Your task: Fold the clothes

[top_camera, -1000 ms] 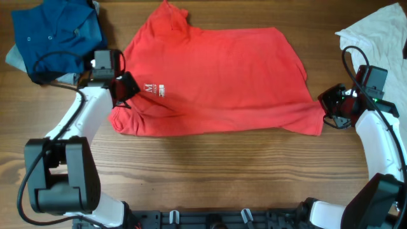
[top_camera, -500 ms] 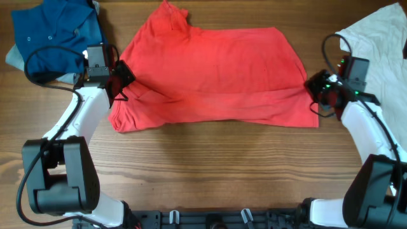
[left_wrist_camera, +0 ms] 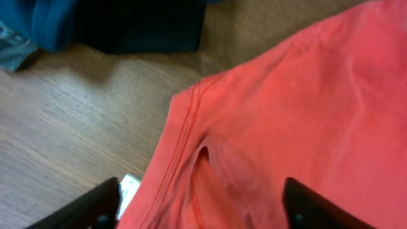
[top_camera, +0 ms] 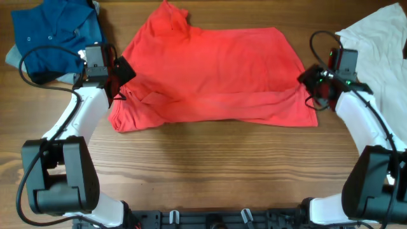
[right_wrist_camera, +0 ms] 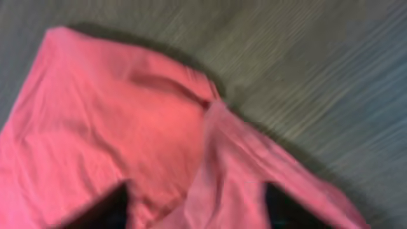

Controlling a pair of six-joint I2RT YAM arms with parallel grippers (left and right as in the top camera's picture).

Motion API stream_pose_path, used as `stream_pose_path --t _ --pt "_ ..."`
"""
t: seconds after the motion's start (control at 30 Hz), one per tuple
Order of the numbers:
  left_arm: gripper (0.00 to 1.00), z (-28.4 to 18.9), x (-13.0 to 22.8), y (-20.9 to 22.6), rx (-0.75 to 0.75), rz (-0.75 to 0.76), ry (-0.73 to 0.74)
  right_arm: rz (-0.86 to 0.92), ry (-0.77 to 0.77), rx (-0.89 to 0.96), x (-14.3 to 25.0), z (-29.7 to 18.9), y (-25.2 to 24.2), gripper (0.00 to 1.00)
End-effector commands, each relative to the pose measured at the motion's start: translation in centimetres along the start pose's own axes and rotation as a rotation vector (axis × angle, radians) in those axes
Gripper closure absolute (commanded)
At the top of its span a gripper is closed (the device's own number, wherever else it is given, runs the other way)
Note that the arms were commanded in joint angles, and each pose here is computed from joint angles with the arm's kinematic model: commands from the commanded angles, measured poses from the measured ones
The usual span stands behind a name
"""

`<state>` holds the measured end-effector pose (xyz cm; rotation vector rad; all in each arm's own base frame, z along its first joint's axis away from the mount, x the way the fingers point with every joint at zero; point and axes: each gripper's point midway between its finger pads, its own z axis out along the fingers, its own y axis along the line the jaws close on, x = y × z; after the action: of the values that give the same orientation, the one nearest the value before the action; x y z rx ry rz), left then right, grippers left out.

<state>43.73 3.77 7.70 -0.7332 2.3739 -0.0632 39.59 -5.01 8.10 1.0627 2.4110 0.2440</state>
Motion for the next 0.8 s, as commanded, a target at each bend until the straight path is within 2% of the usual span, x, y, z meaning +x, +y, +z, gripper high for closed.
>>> stream_pose_path --t 0.0,0.07,0.1,0.13,0.17,0.2,0.23,0.27,0.3,0.4,0.5,0.77 --pt "0.07 -1.6 -0.3 0.9 -0.033 -0.002 0.011 -0.079 -0.113 0.142 -4.7 -3.5 -0.1 0.01" --pt "0.1 -2.9 0.3 1.3 -0.052 0.003 0.048 -0.135 -0.067 0.136 -4.9 -5.6 0.9 0.01" --pt "0.13 -3.8 1.0 1.3 -0.043 0.005 0.082 -0.188 -0.004 0.082 -4.1 -6.3 2.1 0.06" --pt "0.2 -4.5 1.7 1.1 -0.025 0.007 0.117 -0.243 0.056 0.023 -3.0 -6.7 3.0 0.2" --pt "0.34 -5.1 2.7 0.8 -0.003 0.009 0.16 -0.297 0.12 -0.031 -1.7 -6.9 3.7 0.32" --pt "0.54 -6.0 4.3 0.2 0.037 0.011 0.236 -0.325 0.189 -0.058 -0.2 -7.0 3.7 0.45" --pt "0.67 -6.5 5.7 -0.2 0.063 0.014 0.296 -0.323 0.241 -0.044 1.0 -6.9 3.0 0.53" --pt "0.76 -6.8 6.7 -0.6 0.079 0.017 0.341 -0.317 0.284 -0.018 2.1 -6.7 2.1 0.57" --pt "0.82 -7.1 8.3 -0.8 0.085 0.025 0.405 -0.316 0.324 0.005 3.1 -6.4 1.2 0.66" --pt "0.93 -7.3 11.3 -0.5 0.037 0.063 0.507 -0.309 0.385 0.039 5.5 -4.2 -0.9 0.83" --pt "0.96 -6.4 12.6 -0.3 0.016 0.073 0.554 -0.295 0.436 0.031 7.6 -1.6 -2.1 0.92" --pt "0.96 -3.3 15.3 0.5 -0.029 0.067 0.659 -0.272 0.555 0.098 10.4 2.8 -4.5 0.94"
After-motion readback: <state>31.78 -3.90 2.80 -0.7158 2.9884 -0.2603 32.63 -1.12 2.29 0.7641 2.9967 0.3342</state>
